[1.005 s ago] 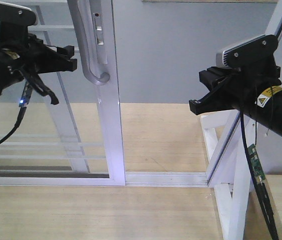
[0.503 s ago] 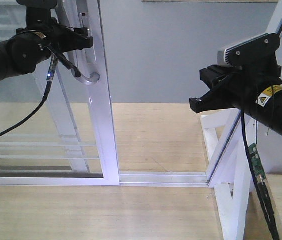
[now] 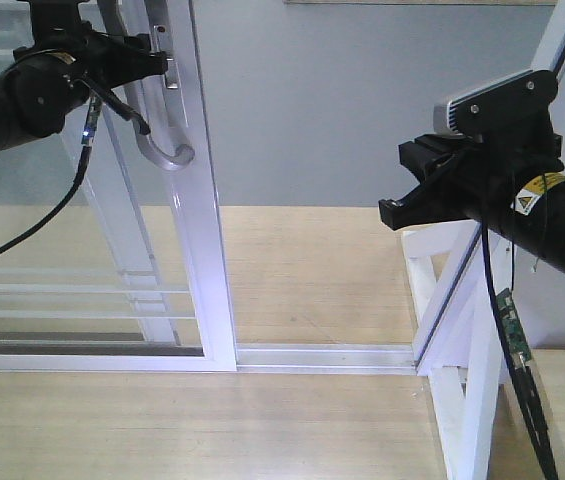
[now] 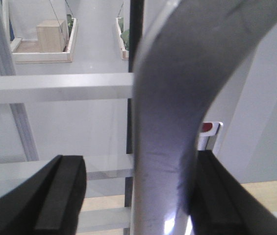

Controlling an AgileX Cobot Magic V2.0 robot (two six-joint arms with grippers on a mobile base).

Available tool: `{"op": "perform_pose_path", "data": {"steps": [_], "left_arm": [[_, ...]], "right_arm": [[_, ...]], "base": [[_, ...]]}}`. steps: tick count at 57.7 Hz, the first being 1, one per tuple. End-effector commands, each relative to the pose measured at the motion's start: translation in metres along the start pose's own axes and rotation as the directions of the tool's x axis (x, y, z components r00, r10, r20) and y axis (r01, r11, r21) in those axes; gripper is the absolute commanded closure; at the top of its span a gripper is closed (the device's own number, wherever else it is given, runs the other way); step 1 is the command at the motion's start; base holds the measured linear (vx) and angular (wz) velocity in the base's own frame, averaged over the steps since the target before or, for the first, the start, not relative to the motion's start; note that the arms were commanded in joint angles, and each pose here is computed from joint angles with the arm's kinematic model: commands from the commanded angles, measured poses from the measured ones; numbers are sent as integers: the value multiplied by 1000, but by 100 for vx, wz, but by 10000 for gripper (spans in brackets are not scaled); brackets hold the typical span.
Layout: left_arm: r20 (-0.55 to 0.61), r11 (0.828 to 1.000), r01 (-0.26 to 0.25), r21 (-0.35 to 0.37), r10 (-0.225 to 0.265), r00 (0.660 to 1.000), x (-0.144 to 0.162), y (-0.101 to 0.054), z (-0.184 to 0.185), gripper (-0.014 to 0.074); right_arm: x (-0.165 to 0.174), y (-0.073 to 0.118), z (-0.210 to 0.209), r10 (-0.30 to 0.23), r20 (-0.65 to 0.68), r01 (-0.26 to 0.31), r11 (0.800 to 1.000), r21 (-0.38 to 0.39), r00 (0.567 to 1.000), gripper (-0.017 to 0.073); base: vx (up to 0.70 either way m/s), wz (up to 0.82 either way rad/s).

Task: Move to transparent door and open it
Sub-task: 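Slide the door farther open with the left gripper, withdraw right gripper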

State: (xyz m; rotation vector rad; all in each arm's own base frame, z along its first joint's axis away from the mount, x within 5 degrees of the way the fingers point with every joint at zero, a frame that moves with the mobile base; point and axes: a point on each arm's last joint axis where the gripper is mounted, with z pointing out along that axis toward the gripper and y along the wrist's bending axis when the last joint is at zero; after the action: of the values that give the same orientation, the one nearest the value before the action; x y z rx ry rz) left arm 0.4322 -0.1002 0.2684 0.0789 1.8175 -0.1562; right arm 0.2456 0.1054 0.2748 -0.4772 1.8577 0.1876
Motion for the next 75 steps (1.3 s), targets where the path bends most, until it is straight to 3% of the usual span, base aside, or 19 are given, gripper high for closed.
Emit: {"op": "perform_pose_path", "data": {"steps": [1,13,21,29,42,75], "left_arm": [[159,1000,11,-22,-7,987,-38,3,-11,165],[159,1000,-1,-25,5,987,-38,4,-11,428],[167,997,-71,-37,76,983,-42,3,-14,603],[182,992,-106,-63,116,976,-52,12,-21,600],[204,993,-40,-114,62,977,-69,38,-36,596],[206,982,-11,-190,50,977,-91,81,-62,590]], "right_arm": [[-21,-4,-7,-2,123,-1,1000,26,992,563],[-19,-4,-6,-2,104,-1,1000,21,995,563],[-19,-4,-6,-2,101,-1,1000,20,995,563],[-19,-4,-6,-1,100,-1,1000,20,995,563],[-18,-3,-6,-1,89,0,1000,17,996,563],[-17,-3,-6,-3,76,2,1000,14,997,563]], "base": [[0,0],[0,0],[0,0],[0,0],[0,0],[0,0]]}}
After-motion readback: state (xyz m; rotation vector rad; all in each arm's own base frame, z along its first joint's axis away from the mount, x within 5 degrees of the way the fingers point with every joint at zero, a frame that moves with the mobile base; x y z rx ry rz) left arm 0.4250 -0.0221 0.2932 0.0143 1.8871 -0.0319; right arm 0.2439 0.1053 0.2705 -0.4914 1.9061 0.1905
